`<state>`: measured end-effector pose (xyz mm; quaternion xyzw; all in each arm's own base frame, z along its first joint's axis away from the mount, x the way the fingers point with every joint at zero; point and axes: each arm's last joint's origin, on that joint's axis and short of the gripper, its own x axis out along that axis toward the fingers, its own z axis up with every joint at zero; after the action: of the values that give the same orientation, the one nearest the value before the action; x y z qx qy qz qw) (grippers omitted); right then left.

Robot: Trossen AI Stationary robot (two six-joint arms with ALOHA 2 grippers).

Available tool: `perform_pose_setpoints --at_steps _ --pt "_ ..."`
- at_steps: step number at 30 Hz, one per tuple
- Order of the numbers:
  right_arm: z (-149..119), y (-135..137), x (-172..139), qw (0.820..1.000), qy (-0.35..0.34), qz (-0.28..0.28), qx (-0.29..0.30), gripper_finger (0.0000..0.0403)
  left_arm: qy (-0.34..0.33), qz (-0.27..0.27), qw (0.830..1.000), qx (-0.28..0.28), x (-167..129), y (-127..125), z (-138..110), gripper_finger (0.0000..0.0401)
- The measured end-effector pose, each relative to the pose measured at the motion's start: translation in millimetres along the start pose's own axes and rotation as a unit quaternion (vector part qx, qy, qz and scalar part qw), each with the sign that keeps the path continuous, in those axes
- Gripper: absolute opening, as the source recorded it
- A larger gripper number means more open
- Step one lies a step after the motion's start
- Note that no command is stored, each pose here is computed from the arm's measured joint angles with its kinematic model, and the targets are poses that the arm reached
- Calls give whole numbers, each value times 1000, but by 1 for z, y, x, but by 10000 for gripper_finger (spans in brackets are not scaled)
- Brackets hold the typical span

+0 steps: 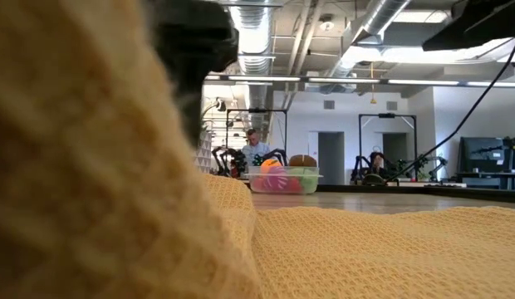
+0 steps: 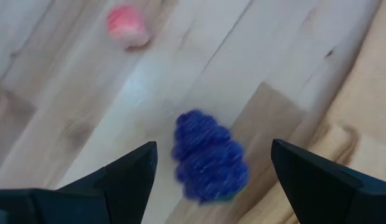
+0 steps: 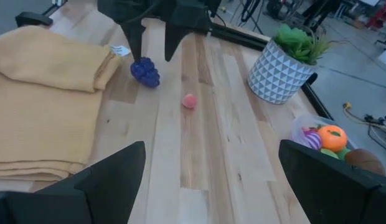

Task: Pick and placing Produce into tupperware
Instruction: Put the grapes into the transparent bin

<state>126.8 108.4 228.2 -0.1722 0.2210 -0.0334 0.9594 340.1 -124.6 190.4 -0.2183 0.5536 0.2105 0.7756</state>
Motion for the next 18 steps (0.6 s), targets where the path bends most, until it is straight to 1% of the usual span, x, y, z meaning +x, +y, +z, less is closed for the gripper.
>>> perform_pose_setpoints --at_steps 8,13,18 --pt "-1 1 -1 1000 1 -4 2 391 9 8 1000 9 5 0 -2 306" --pt "-3 1 -1 1000 3 -6 6 391 25 10 1000 16 14 -1 -4 306" --pt "-3 1 -1 1000 3 -6 7 391 19 6 1000 18 13 -2 -2 306"
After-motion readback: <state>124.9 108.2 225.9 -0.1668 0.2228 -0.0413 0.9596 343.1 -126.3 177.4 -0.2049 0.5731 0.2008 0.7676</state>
